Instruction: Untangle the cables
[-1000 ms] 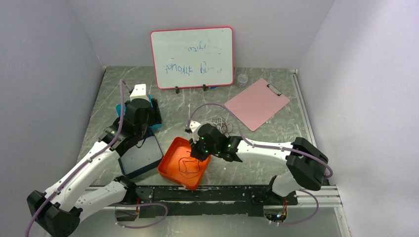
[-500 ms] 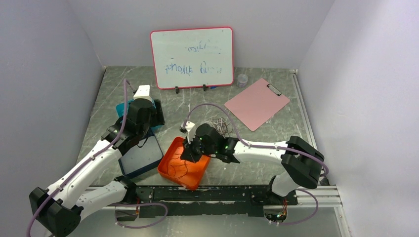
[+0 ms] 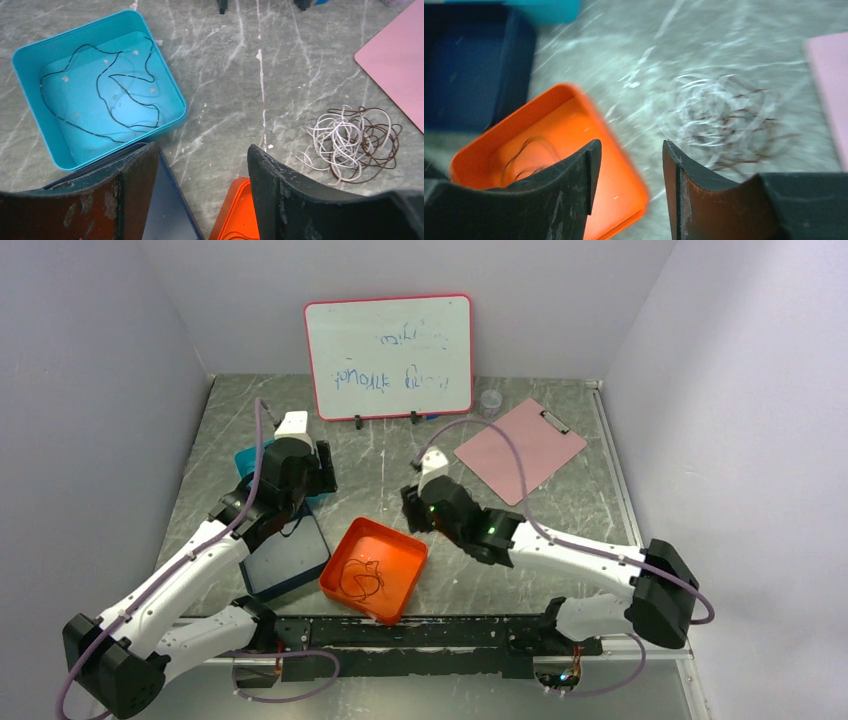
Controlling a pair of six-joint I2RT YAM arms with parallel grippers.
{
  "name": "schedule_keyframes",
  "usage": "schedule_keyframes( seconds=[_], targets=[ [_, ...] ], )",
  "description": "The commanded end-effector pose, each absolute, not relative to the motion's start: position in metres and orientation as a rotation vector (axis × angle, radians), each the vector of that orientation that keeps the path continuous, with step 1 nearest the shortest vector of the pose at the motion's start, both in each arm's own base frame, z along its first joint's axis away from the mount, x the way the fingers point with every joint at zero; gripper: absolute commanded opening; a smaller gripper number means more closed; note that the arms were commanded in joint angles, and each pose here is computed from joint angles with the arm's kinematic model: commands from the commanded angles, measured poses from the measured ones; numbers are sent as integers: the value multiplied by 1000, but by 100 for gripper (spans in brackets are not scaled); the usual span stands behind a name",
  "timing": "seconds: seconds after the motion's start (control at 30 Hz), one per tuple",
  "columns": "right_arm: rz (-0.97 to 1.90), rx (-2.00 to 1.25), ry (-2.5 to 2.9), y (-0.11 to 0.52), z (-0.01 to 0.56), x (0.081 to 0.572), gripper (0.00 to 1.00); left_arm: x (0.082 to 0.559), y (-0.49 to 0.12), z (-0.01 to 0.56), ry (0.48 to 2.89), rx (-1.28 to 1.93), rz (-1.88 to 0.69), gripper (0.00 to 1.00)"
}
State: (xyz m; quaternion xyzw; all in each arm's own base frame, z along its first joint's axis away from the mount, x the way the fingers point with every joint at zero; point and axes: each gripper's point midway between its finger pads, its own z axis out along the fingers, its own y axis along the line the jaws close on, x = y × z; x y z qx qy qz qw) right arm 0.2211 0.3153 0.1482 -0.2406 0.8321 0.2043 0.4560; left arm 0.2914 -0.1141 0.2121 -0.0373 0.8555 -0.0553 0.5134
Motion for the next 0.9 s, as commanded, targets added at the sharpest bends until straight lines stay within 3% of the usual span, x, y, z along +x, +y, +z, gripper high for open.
schedule_keyframes(
  seconds=[0.0,0.17,0.37,0.87],
  targets=[
    [126,-341,2081,231,157,275,52,298,-130,215,2036,-5,-205,70],
    [113,-177,2161,166,151,313,51,297,-160,214,2024,161,-343,70],
    [234,-200,2295,155,124,327,48,294,-191,212,2028,317,-483,68],
    [404,-299,2517,164,54,288,47,291,-206,196,2074,397,-541,66]
  ],
)
